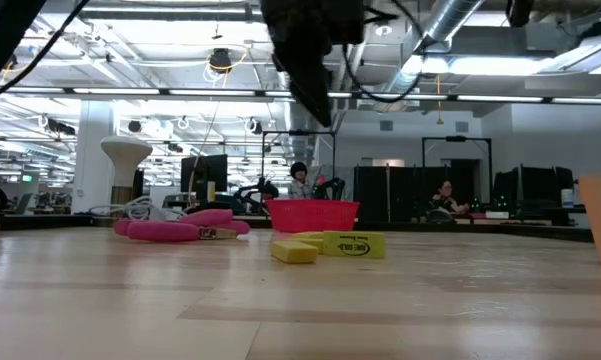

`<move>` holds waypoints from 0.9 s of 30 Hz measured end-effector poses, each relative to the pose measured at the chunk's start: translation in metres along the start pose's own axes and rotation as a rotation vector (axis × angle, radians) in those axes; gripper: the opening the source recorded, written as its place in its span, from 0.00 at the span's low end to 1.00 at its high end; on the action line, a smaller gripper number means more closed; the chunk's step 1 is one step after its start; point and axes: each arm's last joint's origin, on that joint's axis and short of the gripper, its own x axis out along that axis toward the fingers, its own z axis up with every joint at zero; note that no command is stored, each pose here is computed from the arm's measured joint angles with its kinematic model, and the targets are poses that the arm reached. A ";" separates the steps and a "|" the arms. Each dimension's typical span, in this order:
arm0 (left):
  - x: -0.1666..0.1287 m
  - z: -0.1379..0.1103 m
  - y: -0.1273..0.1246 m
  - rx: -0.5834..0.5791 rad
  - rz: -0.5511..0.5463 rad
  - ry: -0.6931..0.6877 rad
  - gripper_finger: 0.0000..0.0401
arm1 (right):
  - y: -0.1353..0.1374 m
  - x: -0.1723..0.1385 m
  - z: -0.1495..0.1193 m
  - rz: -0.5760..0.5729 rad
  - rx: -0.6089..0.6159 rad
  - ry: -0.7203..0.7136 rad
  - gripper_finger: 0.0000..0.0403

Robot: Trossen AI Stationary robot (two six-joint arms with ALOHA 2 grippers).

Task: Pick & Place School Supplies
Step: Put the yellow eraser into the yellow bin

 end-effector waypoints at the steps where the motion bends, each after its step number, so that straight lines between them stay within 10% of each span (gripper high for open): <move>1: 0.004 0.002 -0.004 0.007 -0.015 -0.011 0.52 | -0.001 -0.001 0.002 0.000 -0.006 -0.008 0.32; 27: 0.051 0.009 -0.029 -0.023 -0.131 0.008 0.49 | -0.007 -0.021 0.020 0.035 -0.063 -0.088 0.31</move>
